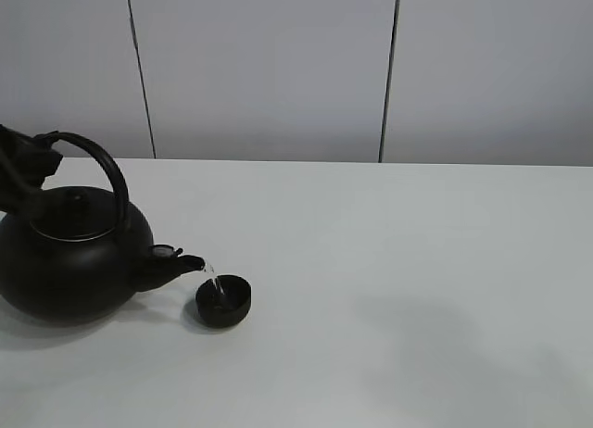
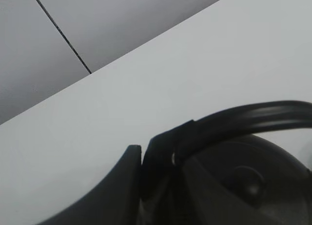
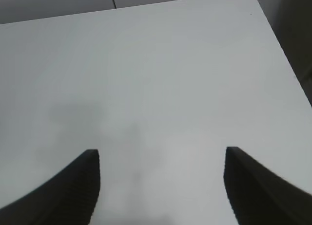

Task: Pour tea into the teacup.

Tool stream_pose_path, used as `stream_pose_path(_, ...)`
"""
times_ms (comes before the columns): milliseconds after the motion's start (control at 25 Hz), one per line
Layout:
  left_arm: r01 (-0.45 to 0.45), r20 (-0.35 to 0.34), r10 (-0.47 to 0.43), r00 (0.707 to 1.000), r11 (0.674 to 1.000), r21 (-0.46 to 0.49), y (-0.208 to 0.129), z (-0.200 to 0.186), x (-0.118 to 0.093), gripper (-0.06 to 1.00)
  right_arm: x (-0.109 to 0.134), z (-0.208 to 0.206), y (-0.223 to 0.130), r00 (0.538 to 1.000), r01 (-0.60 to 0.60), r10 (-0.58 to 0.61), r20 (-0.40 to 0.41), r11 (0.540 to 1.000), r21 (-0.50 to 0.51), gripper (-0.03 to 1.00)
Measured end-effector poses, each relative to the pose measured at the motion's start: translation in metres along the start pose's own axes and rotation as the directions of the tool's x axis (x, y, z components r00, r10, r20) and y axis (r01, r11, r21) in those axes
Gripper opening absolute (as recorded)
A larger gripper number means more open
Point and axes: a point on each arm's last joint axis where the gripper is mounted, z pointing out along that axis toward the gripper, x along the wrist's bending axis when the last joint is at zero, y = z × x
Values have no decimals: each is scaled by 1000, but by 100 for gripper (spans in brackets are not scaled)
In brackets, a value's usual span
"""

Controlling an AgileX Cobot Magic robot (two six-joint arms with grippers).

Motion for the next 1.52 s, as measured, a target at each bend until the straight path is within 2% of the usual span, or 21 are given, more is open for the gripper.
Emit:
stream_pose_path(360, 10, -4, -10, 1000, 1000, 2, 3, 2, 2, 15, 0, 0, 0, 1000, 0, 0, 0, 1000, 0, 50)
stream_pose_path(600, 127, -4, -127, 992, 992, 6, 3, 2, 2, 15, 0, 0, 0, 1000, 0, 0, 0, 1000, 0, 50)
stream_pose_path(880, 265, -7, -265, 964, 964, 7, 3, 2, 3, 15, 0, 0, 0, 1000, 0, 0, 0, 1000, 1, 50)
stream_pose_path(1160, 341, -41, -343, 939, 939, -36, -10, -6, 13, 15, 0, 0, 0, 1000, 0, 0, 0, 1000, 1, 50)
stream_pose_path(1520, 352, -78, -358, 930, 932, -84, -36, -24, 20, 15, 0, 0, 0, 1000, 0, 0, 0, 1000, 1, 50)
